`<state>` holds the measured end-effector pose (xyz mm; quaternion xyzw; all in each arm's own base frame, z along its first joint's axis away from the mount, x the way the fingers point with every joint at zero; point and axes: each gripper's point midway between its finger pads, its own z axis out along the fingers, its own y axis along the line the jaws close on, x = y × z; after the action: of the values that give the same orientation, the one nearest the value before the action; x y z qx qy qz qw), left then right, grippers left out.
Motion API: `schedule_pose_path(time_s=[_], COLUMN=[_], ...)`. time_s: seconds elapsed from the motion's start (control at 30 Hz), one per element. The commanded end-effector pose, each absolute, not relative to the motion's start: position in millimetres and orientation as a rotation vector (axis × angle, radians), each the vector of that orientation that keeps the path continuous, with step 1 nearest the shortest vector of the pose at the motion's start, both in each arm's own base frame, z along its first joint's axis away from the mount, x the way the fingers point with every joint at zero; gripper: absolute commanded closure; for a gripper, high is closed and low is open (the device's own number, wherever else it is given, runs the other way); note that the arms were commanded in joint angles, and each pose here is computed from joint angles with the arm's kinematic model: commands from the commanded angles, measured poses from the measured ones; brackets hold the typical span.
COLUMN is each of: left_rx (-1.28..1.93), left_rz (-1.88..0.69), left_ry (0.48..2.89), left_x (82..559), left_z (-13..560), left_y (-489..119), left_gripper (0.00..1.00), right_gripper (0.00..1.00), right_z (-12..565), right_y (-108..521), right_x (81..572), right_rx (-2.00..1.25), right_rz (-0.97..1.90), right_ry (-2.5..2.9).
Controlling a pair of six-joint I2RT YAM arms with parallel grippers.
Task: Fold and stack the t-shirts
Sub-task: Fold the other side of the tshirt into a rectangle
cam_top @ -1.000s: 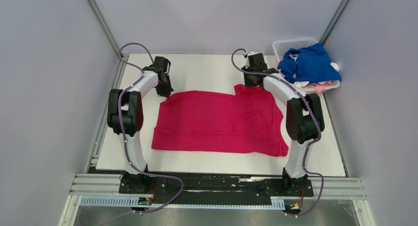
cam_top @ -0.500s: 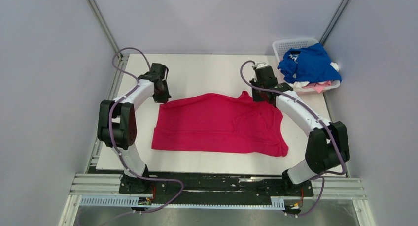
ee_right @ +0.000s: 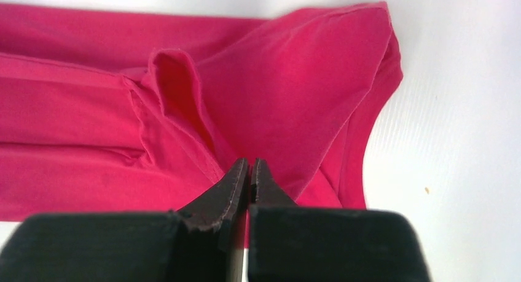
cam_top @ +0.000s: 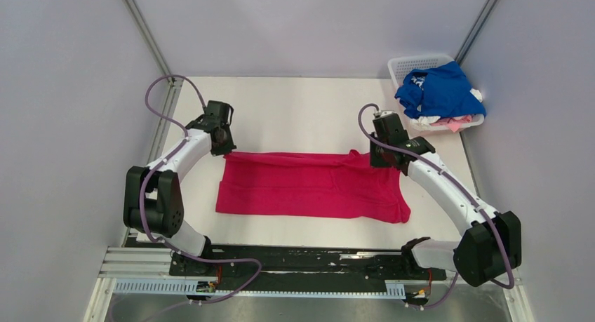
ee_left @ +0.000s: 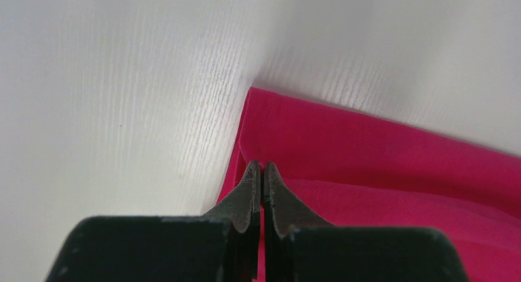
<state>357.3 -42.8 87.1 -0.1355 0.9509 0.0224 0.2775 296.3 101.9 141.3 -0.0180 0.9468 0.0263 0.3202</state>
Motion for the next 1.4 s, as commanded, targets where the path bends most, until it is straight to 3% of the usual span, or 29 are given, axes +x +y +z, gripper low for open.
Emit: schedule_pose_path(time_s=[0.0, 0.23, 0.4, 0.47, 0.5, 0.57, 0.7, 0.73, 0.77, 1.0, 1.2, 1.37], left_rx=[-0.384, -0.428, -0.493, -0.513, -0.518, -0.529, -0.549, -0.545, -0.534, -0.364, -0.348, -0.347], left_rz=[0.023, -0.006, 0.052, 0.086, 0.092, 0.083, 0.001, -0.021, -0.063, -0.434, -0.492, -0.415], left_ry=[2.473, 2.519, 2.522, 2.505, 2.488, 2.467, 2.44, 2.435, 2.425, 2.47, 2.565, 2.618], left_x=[362.6, 347.3, 333.2, 330.2, 330.6, 334.2, 347.6, 350.2, 355.2, 361.4, 349.0, 332.0], left_z=[97.9, 75.9, 71.9, 76.0, 79.0, 84.1, 101.5, 105.4, 113.1, 120.4, 86.1, 64.7], left_y=[-45.1, -48.7, -39.0, -33.2, -31.4, -31.7, -42.8, -45.8, -51.6, -110.7, -123.4, -112.3], left_gripper=[1.0, 1.0, 0.82, 0.61, 0.35, 0.18, 0.01, 0.01, 0.0, 0.0, 0.0, 0.0], right_gripper=[0.97, 0.94, 0.83, 0.72, 0.67, 0.5, 0.18, 0.06, 0.01, 0.0, 0.0, 0.0], right_z=[128.9, 98.5, 86.7, 86.2, 87.2, 94.0, 119.9, 125.8, 130.9, 119.6, 90.9, 70.7], right_y=[101.7, 109.1, 134.1, 137.8, 139.1, 141.4, 137.7, 138.1, 139.1, 154.2, 167.8, 189.9], right_x=[272.5, 246.5, 207.5, 185.4, 174.8, 171.4, 203.9, 212.6, 222.8, 282.1, 324.6, 317.8], right_rx=[0.032, 0.132, 0.184, 0.2, 0.186, 0.158, 0.201, 0.222, 0.248, 0.282, 0.171, 0.069], right_rz=[0.103, 0.156, 0.323, 0.335, 0.331, 0.35, 0.319, 0.32, 0.326, 0.405, 0.369, 0.457], right_ry=[2.545, 2.647, 2.794, 2.861, 2.883, 2.863, 2.678, 2.632, 2.581, 2.463, 2.499, 2.59])
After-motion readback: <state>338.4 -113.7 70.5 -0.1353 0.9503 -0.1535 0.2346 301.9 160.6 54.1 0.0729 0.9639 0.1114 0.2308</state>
